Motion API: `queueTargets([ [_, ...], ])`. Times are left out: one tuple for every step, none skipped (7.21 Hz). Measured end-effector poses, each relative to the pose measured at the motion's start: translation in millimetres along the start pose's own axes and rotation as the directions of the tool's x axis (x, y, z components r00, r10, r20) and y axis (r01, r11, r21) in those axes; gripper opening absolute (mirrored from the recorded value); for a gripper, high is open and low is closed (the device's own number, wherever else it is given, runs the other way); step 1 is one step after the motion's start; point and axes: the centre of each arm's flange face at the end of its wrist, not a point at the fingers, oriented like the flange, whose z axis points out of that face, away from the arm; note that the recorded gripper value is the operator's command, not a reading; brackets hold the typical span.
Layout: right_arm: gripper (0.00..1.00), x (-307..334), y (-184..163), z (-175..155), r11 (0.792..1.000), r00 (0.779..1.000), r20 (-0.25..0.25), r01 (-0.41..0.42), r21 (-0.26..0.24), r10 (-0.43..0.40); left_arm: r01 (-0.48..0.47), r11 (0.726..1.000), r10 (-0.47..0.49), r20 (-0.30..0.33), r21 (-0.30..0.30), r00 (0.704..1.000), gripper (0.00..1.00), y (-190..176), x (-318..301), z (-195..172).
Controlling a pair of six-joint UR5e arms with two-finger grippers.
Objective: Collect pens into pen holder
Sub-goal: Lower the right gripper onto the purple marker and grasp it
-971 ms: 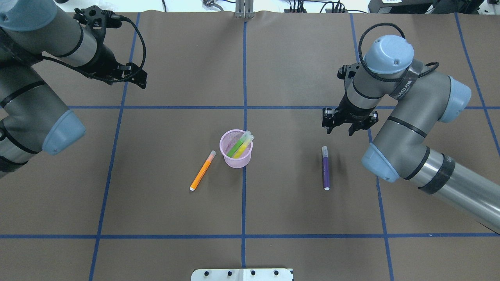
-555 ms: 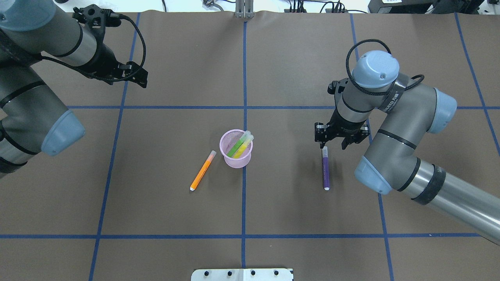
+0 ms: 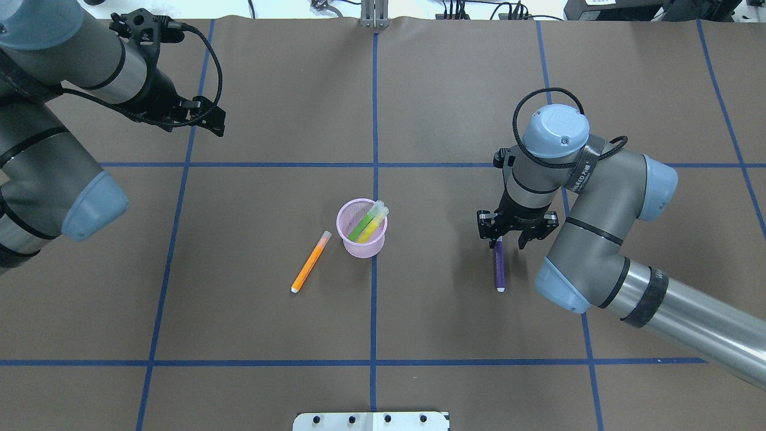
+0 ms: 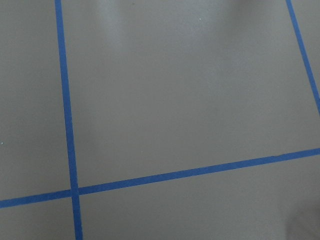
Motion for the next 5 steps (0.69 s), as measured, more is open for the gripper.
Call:
queueTargets([
  [0.44, -1.1, -0.5, 1.0, 1.000, 1.000, -0.001, -0.001, -0.002, 0.001, 0.000, 1.000, 0.000, 0.000, 0.000, 1.000, 0.99, 0.1, 0.2, -0.2],
  [0.45, -2.9, -1.0, 0.9, 1.000, 1.000, 0.001, 0.000, -0.002, 0.000, -0.001, 1.000, 0.001, -0.001, 0.001, 1.000, 0.99, 0.2, 0.4, -0.5],
  [0.47, -3.8, -1.2, 1.3, 1.000, 1.000, 0.003, 0.000, -0.004, 0.000, -0.002, 1.000, 0.002, -0.002, 0.002, 1.000, 0.99, 0.5, 0.8, -1.3],
  [0.48, -4.2, -1.1, 1.4, 1.000, 1.000, 0.005, 0.000, -0.007, 0.000, -0.003, 1.000, 0.003, -0.003, 0.003, 1.000, 0.99, 1.0, 1.0, -2.3],
  [0.48, -4.9, -0.5, 1.3, 1.000, 1.000, 0.010, 0.000, -0.013, 0.000, -0.003, 1.000, 0.003, -0.003, 0.004, 1.000, 0.99, 1.3, 0.9, -2.6],
])
